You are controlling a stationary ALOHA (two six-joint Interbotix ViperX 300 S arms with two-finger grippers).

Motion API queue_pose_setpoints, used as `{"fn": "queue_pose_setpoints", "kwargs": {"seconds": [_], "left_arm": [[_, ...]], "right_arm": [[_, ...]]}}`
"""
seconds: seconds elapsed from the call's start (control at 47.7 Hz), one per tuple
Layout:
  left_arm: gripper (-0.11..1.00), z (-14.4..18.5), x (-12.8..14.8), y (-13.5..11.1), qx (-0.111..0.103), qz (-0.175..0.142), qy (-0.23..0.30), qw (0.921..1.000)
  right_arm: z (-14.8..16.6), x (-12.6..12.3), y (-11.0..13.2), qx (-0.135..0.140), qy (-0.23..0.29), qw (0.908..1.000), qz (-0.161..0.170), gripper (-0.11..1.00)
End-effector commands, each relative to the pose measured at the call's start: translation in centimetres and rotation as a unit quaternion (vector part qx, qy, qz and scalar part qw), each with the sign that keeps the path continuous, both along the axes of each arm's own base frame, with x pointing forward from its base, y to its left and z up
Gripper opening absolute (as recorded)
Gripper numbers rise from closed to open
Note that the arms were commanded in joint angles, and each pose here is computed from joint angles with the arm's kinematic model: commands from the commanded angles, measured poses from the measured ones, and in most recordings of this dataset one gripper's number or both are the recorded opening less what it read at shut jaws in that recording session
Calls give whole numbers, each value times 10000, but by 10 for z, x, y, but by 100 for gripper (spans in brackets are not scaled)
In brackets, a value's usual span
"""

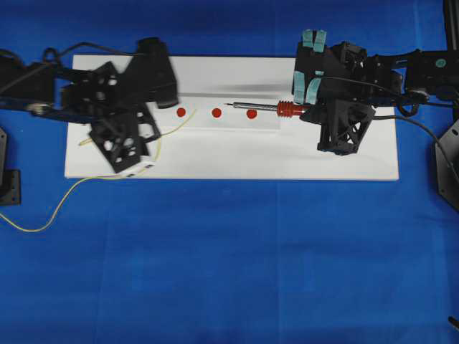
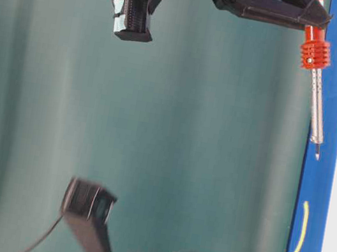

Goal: Touch the tip of the soldering iron to the tip of the solder at the mark.

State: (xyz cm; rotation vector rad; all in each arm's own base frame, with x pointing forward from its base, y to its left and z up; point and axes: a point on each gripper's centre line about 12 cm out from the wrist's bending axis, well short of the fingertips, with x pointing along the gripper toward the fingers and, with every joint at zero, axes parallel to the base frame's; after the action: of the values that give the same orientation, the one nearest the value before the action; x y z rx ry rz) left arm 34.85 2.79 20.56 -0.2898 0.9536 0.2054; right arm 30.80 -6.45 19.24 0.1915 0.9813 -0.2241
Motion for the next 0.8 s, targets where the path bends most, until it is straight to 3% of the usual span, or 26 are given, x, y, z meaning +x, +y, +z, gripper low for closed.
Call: {"fn": "queue_pose_setpoints", "kwargs": {"seconds": [0.0,0.272,0.775], "left_arm": [[3,5,17,1,17,-17,-76,10000],[3,-22,42,9,-9,67,230,9997],[3,-29,40,14,-45,167,335,9993]], "right_arm": [[8,2,0,-43,-148,9999,9,6],[5,0,0,-42,-109,9999,20,6],[-1,4,-1,-32,-56,10000,19,6]]}}
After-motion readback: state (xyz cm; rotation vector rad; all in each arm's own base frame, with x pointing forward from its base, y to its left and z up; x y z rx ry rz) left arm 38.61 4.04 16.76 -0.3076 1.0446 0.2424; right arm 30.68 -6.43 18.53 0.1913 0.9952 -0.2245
